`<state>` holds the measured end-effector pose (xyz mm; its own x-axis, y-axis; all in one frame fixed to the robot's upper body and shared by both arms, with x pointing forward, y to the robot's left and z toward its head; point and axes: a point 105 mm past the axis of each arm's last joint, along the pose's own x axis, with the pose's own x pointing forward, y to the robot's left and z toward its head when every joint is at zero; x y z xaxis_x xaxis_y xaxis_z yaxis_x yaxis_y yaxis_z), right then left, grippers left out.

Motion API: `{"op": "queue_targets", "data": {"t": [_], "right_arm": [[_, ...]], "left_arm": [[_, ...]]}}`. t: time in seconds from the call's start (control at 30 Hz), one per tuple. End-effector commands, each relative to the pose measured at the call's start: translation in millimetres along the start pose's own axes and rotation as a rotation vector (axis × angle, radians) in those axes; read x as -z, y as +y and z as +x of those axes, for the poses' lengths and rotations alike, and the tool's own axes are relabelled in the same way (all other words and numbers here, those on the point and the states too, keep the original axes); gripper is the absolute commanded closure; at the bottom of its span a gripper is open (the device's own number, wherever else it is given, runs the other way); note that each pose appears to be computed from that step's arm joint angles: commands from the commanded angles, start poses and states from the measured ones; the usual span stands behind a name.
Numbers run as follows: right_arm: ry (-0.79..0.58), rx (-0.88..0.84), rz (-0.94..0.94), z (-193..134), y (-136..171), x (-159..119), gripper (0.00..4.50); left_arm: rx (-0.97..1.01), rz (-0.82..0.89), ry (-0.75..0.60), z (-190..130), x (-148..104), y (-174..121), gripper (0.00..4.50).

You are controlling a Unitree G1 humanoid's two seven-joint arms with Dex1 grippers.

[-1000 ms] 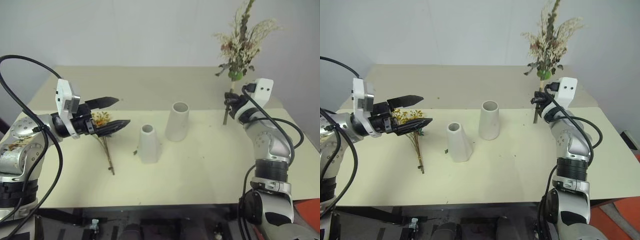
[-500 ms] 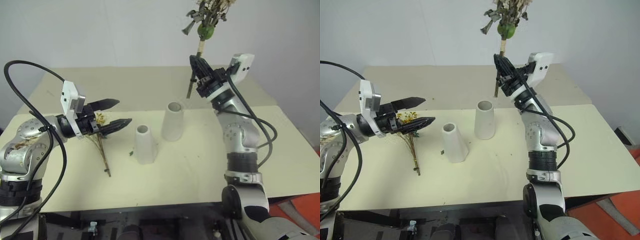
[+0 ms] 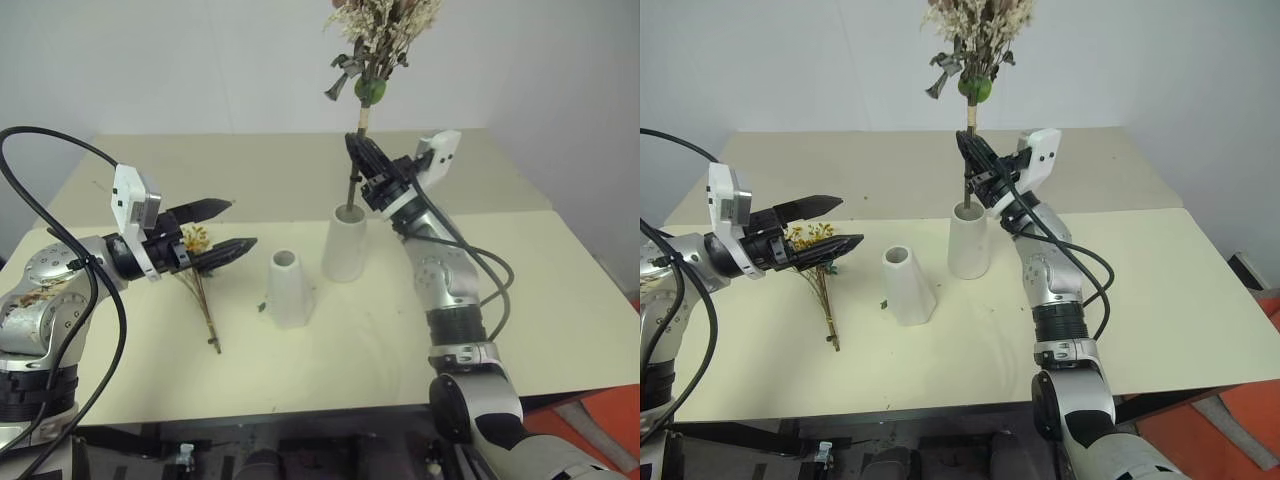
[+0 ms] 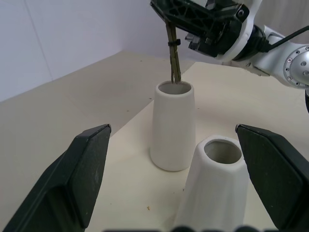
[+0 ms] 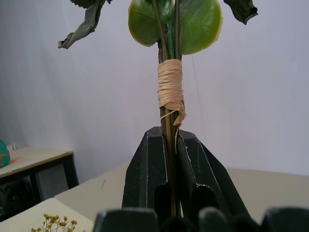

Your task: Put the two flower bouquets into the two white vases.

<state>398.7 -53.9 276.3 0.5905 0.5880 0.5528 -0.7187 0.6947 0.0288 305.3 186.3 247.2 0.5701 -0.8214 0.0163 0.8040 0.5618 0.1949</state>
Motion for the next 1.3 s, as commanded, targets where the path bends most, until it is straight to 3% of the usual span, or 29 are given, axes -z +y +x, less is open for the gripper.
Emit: {"op": "queue_targets", "data": {"t": [0.03, 0.3, 0.73, 1.17, 1.3], "right_arm": [[-0.033, -0.025, -0.044, 0.8, 6.8, -0.9, 4.47], [0.003, 0.012, -0.072, -11.7, 3.3, 21.0, 4.47], [0.019, 0.044, -0.114, -33.5, 1.3, 26.0, 4.47], [0.028, 0.068, -0.139, -30.1, -2.6, 26.6, 0.1], [0.025, 0.061, -0.137, -30.0, -0.7, 26.5, 0.04]], "left_arm": [[-0.006, 0.055, -0.026, -4.9, -14.5, -2.0, 0.0], [-0.008, 0.059, -0.024, -6.4, -15.1, -3.2, 0.0], [-0.003, 0.06, -0.018, -7.3, -15.9, -2.6, 0.0], [-0.001, 0.061, -0.018, -7.0, -16.7, -2.0, 0.0], [-0.002, 0.062, -0.018, -7.0, -16.9, -2.3, 0.0]]}}
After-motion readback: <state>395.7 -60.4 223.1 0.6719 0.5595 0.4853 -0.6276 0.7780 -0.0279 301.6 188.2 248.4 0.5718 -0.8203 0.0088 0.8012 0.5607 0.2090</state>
